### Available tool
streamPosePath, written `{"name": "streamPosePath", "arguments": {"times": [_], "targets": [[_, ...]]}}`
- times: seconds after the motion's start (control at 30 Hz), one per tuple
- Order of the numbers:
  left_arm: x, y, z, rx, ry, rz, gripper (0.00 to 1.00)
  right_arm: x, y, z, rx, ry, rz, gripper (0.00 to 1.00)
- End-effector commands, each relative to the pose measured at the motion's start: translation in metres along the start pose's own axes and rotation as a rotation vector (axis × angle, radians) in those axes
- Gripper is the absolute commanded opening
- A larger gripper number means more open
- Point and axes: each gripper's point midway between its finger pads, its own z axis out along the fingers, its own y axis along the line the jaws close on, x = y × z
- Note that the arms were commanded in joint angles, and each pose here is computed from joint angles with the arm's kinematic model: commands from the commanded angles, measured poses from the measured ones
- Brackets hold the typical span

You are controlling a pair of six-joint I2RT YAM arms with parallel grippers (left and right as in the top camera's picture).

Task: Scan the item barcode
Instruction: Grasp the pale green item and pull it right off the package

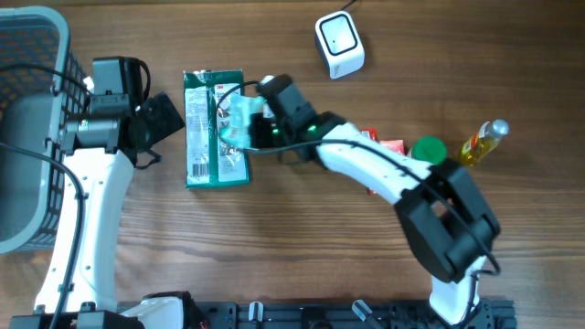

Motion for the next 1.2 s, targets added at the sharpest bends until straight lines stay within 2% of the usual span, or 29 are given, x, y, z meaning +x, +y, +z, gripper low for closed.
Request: {"name": "streamPosePath", "arguments": {"times": [0.0,0.27,0.3,0.33,0.37,0.4,0.5,0.67,0.7,0.73,0.8,0.83,1.17], "targets": [[0.001,-0.002,0.000,0.004,0.001,0.012,1.00,0.009,-0.034,-0.011,0.083,0.075,0.042,0.04],[0.001,-0.002,0.000,0.004,0.001,0.012,1.00,0.048,-0.066,-0.019,0.205,0.236,0.048,0.04],[0.001,-0.002,0.000,0.004,0.001,0.012,1.00,0.049,-0.068,-0.020,0.216,0.241,0.050,0.09],[0.001,-0.002,0.000,0.004,0.001,0.012,1.00,0.051,-0.070,-0.020,0.223,0.245,0.051,0.19],[0.001,-0.002,0.000,0.004,0.001,0.012,1.00,0.050,-0.071,-0.021,0.230,0.242,0.050,0.40],[0.001,-0.002,0.000,0.004,0.001,0.012,1.00,0.050,-0.073,-0.021,0.240,0.241,0.049,0.52],[0.001,-0.002,0.000,0.004,0.001,0.012,1.00,0.047,-0.076,-0.025,0.253,0.230,0.053,0.56],[0.001,-0.002,0.000,0.004,0.001,0.012,1.00,0.010,-0.066,-0.055,0.216,0.128,0.065,0.52],[0.001,-0.002,0.000,0.004,0.001,0.012,1.00,0.004,-0.063,-0.064,0.206,0.103,0.065,0.43],[0.001,-0.002,0.000,0.004,0.001,0.012,1.00,-0.001,-0.061,-0.070,0.200,0.088,0.064,0.27],[0.001,-0.002,0.000,0.004,0.001,0.012,1.00,-0.004,-0.058,-0.076,0.193,0.073,0.060,0.08],[0.001,-0.002,0.000,0.004,0.001,0.012,1.00,-0.004,-0.057,-0.076,0.190,0.074,0.047,0.04],[0.001,-0.002,0.000,0.004,0.001,0.012,1.00,0.030,-0.050,-0.045,0.043,0.191,0.043,0.04]]}}
